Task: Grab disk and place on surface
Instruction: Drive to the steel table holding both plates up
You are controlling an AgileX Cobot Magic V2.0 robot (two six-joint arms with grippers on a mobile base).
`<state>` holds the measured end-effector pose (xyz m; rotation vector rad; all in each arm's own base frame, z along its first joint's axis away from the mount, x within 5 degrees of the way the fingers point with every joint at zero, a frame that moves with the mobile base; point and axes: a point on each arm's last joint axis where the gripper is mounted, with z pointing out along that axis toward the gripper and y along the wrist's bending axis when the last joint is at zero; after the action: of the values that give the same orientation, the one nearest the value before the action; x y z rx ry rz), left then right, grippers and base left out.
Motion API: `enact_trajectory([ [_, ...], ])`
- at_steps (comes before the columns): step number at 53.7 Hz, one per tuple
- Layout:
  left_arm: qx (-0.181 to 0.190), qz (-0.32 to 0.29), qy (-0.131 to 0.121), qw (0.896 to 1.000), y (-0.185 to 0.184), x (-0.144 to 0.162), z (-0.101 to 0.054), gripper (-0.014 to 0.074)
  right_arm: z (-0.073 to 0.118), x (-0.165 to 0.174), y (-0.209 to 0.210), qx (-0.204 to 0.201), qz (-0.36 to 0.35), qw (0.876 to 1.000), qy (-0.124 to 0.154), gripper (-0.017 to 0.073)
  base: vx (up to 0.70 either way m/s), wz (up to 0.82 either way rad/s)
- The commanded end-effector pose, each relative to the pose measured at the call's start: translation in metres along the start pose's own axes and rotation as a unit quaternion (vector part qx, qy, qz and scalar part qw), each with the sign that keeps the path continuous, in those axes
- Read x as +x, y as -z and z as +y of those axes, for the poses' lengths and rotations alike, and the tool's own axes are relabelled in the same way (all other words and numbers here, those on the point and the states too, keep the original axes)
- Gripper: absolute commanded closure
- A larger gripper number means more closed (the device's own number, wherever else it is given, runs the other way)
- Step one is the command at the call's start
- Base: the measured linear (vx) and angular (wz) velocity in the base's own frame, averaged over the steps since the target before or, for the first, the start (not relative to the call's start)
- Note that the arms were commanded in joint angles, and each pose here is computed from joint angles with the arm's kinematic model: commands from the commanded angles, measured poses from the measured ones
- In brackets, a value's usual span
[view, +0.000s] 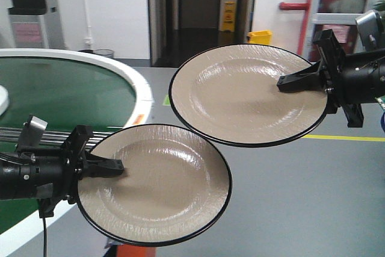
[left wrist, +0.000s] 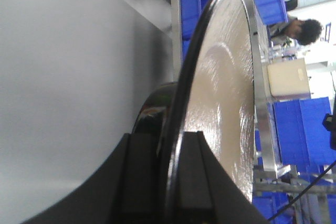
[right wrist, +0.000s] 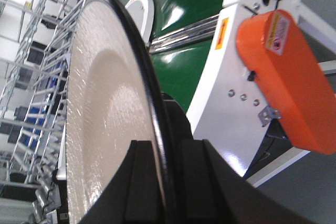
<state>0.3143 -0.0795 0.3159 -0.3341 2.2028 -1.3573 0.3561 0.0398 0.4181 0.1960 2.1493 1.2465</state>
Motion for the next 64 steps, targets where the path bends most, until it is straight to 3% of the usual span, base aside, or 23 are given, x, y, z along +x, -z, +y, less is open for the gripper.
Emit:
enact_trajectory([
  [1, 0.065, -0.024, 0.014, 0.998, 0.0125, -0.0027, -0.0310, 0.0595, 0.0384, -0.0045, 0.0229, -0.067, -0.056, 0.996, 0.004, 0.0567, 0.02, -0.38],
  [64, 0.065, -0.024, 0.014, 0.998, 0.0125, -0.0027, -0.0310, 0.0595, 0.0384, -0.0045, 0.0229, -0.067, -0.056, 0.996, 0.006, 0.0567, 0.17, -0.39],
])
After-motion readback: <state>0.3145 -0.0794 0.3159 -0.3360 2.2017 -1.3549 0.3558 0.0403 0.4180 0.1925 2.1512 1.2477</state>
